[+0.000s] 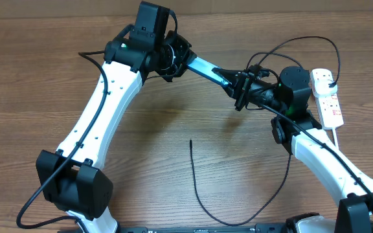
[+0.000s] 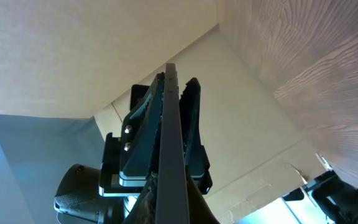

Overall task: Plug charger to phone and switch on socket
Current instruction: 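Close the left gripper on the phone's far end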

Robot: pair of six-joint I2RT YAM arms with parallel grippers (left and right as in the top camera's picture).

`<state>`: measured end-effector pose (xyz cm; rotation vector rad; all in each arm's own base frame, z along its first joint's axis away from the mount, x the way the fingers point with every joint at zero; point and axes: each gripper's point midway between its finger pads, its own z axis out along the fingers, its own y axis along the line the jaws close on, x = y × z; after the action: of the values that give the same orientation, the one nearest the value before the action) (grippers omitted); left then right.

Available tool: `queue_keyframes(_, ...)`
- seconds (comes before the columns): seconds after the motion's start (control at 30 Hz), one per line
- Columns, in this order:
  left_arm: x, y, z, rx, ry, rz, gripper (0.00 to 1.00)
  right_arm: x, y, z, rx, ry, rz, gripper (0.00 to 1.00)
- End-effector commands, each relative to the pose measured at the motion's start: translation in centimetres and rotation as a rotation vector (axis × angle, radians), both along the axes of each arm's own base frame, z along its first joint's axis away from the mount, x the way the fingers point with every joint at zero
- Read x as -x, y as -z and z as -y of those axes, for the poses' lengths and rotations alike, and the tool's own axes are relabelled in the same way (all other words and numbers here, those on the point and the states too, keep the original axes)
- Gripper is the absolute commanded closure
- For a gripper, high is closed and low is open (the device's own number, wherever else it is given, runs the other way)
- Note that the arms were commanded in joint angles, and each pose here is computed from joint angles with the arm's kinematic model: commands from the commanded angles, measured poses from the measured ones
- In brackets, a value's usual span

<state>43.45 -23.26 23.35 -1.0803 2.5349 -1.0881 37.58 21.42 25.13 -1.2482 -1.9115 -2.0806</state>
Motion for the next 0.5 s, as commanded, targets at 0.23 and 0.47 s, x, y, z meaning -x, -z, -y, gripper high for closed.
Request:
queue_keyframes(0.23, 0.38, 0.09, 0.26, -0.016, 0.033, 0.016, 0.86, 0.18, -1.40, -0.26, -0.082, -0.003, -0.071, 0.96)
queue_keyframes(0.47, 0.36, 0.06, 0.28, -0.018, 0.038, 0.021, 0.85, 0.18, -1.41, -0.26, -0.082, -0.003, -0.071, 0.96)
